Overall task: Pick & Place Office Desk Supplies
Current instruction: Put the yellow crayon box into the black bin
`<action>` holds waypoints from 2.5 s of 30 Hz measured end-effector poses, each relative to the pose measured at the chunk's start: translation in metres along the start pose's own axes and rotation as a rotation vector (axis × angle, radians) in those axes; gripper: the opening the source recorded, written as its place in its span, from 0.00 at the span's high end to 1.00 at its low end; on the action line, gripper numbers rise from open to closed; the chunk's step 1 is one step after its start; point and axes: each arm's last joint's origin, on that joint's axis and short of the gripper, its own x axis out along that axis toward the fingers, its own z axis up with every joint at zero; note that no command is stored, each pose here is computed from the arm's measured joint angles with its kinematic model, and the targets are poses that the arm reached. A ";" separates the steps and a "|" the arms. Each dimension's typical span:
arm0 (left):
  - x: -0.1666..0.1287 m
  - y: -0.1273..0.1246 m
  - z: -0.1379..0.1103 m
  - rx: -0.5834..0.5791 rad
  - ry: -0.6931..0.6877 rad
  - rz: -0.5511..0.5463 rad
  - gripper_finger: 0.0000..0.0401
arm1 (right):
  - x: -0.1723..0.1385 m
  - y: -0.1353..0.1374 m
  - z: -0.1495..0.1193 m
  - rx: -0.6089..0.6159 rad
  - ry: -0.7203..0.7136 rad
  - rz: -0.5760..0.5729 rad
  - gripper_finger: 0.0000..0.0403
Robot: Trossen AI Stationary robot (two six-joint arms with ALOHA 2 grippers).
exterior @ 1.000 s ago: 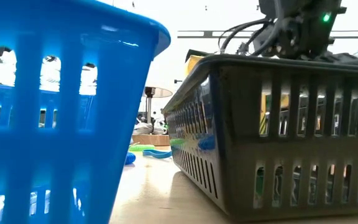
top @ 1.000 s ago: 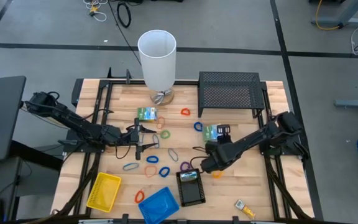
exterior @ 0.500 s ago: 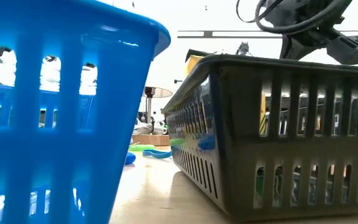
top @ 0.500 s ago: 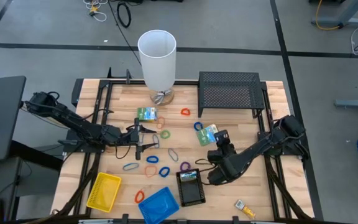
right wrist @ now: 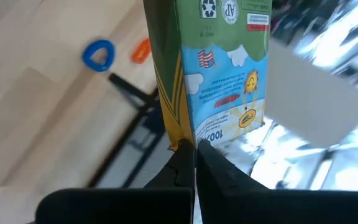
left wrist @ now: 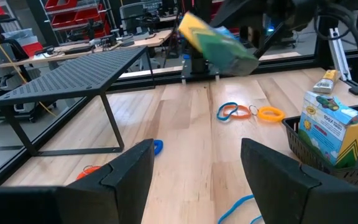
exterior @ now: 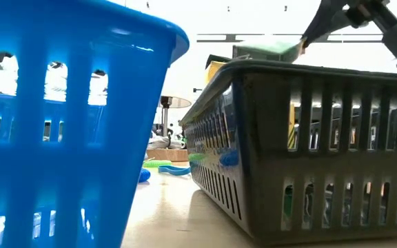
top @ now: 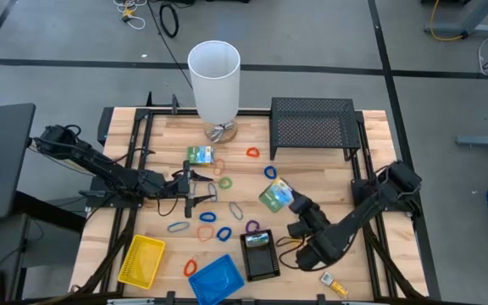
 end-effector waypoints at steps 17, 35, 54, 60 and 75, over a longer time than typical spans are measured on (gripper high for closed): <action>0.000 0.000 0.000 -0.004 0.000 0.000 0.39 | -0.040 0.013 0.017 -0.252 -0.175 -0.164 1.00; 0.000 0.000 -0.003 -0.017 0.028 0.017 0.39 | -0.075 -0.001 0.055 -0.340 -0.317 -0.360 1.00; 0.000 0.000 -0.003 -0.018 0.029 0.017 0.39 | -0.060 0.037 0.053 -0.645 -0.334 -0.317 1.00; 0.000 0.001 -0.003 -0.017 0.030 0.021 0.39 | -0.059 0.040 0.055 -0.688 -0.360 -0.311 1.00; 0.000 0.001 -0.004 -0.017 0.044 0.043 0.39 | -0.058 0.037 0.072 -0.684 -0.433 -0.321 1.00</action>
